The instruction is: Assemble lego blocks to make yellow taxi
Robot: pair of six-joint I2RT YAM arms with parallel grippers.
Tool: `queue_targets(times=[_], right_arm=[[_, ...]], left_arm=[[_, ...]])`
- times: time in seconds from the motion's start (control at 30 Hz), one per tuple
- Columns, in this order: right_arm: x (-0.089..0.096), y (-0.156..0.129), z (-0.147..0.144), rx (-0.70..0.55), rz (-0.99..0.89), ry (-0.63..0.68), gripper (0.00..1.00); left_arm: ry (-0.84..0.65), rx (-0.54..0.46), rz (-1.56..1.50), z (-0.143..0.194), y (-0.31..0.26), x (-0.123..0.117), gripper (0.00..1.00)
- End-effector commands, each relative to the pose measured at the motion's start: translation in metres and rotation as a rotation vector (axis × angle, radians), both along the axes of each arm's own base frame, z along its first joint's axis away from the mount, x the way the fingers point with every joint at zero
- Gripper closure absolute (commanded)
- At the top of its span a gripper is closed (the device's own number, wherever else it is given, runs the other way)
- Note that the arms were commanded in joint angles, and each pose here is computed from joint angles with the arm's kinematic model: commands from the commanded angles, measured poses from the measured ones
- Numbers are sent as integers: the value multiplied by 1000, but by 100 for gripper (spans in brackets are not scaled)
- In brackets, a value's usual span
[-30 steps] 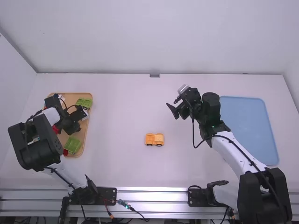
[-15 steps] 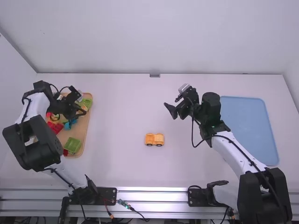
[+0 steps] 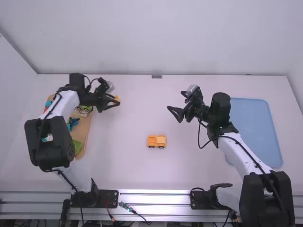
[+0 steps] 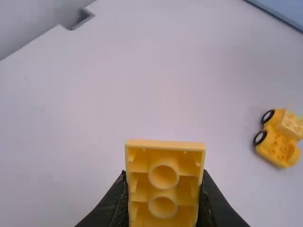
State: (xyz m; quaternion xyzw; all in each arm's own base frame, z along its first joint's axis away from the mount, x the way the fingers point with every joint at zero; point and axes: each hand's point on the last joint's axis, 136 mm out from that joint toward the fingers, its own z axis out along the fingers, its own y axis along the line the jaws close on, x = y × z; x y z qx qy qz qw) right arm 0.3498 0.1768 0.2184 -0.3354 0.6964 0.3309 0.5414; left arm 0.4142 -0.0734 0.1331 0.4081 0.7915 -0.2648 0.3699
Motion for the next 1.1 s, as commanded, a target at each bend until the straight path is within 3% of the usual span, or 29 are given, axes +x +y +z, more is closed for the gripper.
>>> queue_targets(times=[0.0,0.1,0.27,0.57,0.67,0.8,1.07], right_arm=[[-11,6,10,39,75,6,1],[-15,7,11,47,101,7,1],[-29,14,15,72,196,7,1],[-61,30,22,131,423,-9,1],[-69,30,25,158,505,-19,1],[-61,27,26,217,507,84,2],[-57,29,18,262,561,179,19]], left_arm=[[60,-36,47,9,-30,-10,98],[37,-87,60,18,-60,-17,98],[-71,-312,-162,56,-126,-67,98],[-31,-494,-268,77,-171,-111,98],[-39,-532,-346,85,-175,-123,98],[-68,-568,-422,98,-177,-133,98],[-73,-564,-410,97,-177,-131,98]])
